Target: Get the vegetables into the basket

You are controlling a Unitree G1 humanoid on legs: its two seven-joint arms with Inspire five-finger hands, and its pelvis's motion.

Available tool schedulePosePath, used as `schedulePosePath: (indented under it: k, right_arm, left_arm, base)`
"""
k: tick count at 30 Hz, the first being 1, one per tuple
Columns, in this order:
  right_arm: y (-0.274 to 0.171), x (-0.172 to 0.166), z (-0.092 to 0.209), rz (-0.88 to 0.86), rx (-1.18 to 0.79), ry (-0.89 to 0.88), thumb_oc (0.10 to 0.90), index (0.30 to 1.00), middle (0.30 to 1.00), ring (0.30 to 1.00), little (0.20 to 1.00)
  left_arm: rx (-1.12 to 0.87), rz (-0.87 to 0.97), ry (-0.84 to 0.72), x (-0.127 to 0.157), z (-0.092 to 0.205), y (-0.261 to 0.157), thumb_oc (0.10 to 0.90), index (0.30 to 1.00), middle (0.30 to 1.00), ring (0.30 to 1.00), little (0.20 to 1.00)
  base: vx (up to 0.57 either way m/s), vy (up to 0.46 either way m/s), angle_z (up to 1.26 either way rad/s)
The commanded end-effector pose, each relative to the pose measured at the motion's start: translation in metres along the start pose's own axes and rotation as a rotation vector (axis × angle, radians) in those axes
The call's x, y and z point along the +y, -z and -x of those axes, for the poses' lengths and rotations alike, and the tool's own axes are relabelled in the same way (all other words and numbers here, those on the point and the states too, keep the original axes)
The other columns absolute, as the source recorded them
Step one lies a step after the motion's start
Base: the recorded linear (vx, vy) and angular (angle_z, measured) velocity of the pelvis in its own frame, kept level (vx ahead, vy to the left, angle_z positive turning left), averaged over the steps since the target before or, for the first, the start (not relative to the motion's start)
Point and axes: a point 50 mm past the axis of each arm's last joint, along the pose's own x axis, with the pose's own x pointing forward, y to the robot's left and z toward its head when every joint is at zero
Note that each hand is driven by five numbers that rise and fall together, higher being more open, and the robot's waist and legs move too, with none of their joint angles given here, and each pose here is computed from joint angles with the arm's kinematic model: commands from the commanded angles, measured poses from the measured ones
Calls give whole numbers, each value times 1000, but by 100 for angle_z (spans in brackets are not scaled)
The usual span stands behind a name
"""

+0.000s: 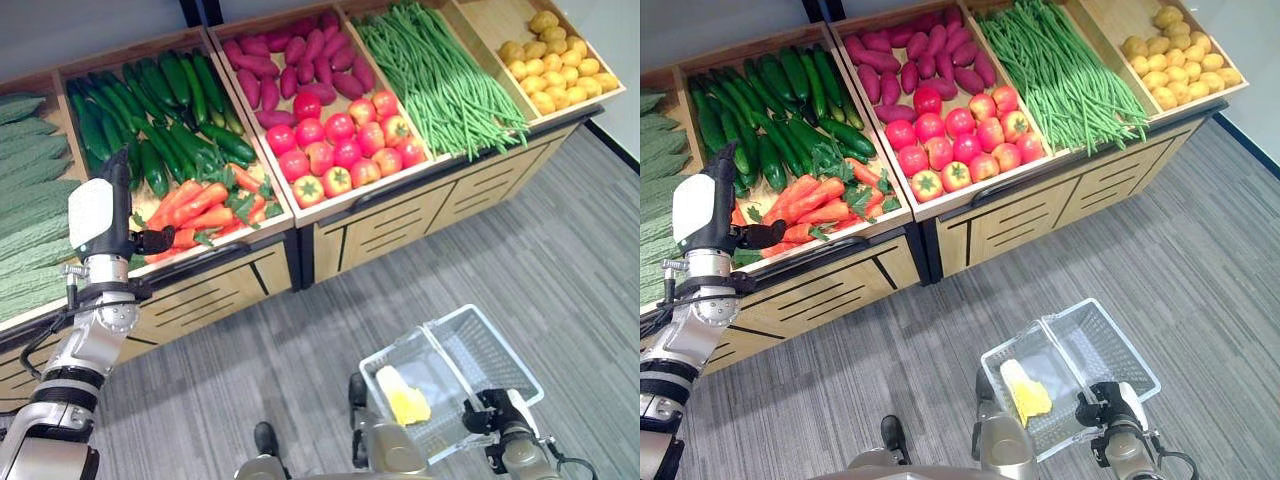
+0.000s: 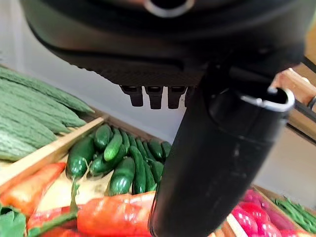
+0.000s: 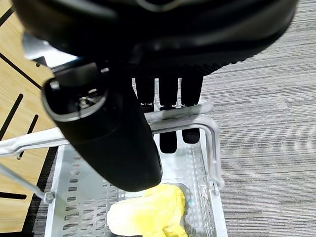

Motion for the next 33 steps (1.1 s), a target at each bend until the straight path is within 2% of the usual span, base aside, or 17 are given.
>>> schedulePosePath:
  k: [1,21,32,33]
  right_arm:
    - [-8,-19,-5,52,-56,57,400,300,300,300,300]
    - [-34,-17,-10,71,-132,68,400,300,300,300,300]
    - [-45,-19,-12,93,-173,79,400,300,300,300,300]
    - [-45,-19,-12,93,-173,79,400,300,300,300,300]
  left_arm:
    - [-90,16,-178,43,-42,-22,900,1000,1000,1000,1000]
    - [-88,-58,-239,53,-65,-32,900,1000,1000,1000,1000]
    - [-1,-142,-181,46,-69,-17,900,1000,1000,1000,1000]
    - [-2,-142,-181,46,-69,-17,776,827,827,827,827]
  base:
    - [9,-3,-4]
    - [2,-3,-3]
    - [9,-2,-2]
    - [0,0,0]
